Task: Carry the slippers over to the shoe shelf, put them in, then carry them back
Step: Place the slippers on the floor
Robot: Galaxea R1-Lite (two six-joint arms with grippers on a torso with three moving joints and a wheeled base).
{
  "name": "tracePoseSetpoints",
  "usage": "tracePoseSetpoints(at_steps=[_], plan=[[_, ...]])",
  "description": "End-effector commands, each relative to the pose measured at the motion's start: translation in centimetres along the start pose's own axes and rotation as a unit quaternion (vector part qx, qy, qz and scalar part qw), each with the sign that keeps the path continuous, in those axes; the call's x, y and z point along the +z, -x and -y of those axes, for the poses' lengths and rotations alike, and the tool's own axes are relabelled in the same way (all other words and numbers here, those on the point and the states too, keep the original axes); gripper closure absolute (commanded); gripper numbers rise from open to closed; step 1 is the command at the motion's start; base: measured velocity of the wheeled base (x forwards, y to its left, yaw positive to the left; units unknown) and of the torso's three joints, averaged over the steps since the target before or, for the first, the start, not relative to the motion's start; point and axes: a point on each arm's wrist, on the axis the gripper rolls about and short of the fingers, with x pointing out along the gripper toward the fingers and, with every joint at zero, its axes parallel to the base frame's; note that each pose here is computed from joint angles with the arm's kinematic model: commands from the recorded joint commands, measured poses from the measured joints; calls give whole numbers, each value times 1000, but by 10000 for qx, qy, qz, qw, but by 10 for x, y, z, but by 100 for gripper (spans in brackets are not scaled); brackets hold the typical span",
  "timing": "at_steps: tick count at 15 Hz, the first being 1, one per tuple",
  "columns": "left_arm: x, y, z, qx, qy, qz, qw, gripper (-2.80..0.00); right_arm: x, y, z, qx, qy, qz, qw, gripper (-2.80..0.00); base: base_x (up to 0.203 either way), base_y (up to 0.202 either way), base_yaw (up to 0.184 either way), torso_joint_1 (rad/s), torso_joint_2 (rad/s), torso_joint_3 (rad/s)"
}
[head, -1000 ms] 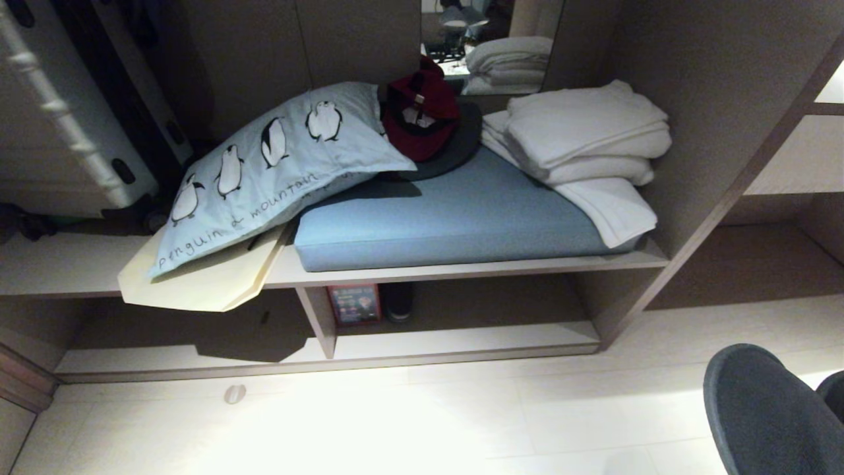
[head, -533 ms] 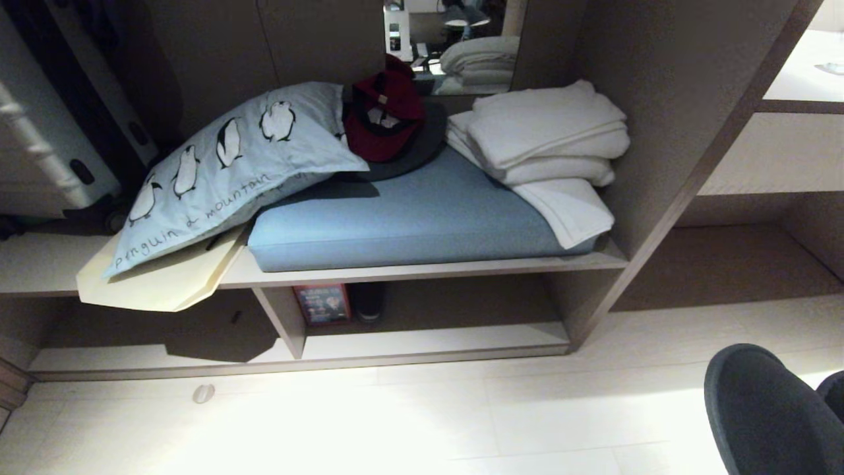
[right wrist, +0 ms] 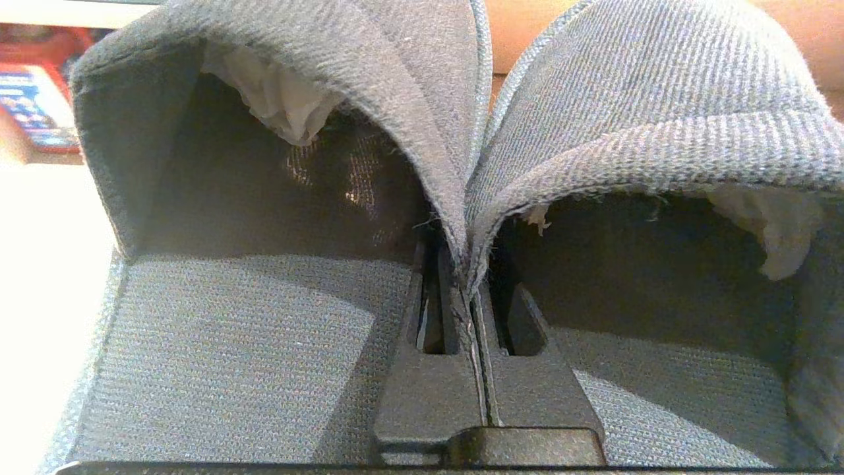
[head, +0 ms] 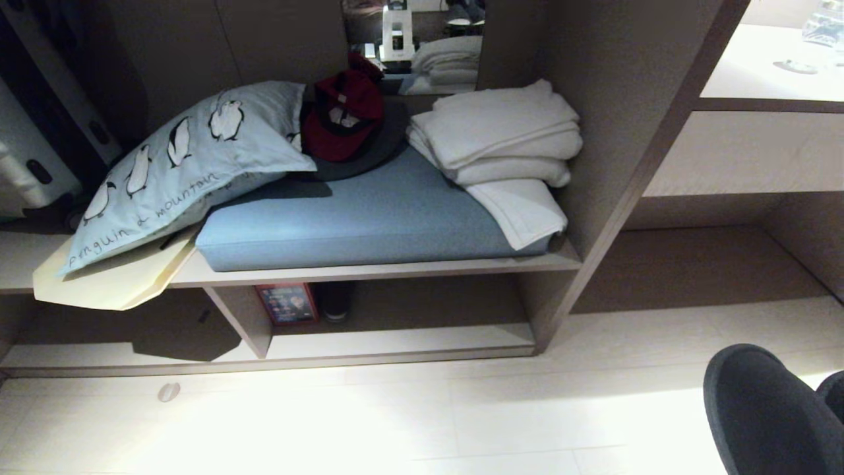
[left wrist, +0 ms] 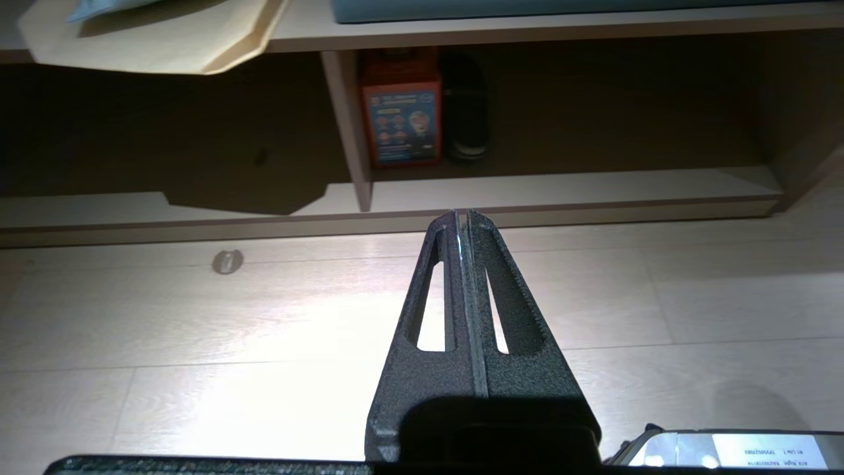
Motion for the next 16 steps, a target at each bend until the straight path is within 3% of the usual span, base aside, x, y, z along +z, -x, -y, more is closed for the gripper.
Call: tracePoseSetpoints(at_steps=[1,16], plan=[[0,0,0,5,2,-6,10000,0,0,0,0,2,2,-17,10000,0,0,-198,2,1,2,4],[0,0,0,12,2,-6,10000,0,0,0,0,1,2,-10,10000,0,0,-198,2,3,2,3]])
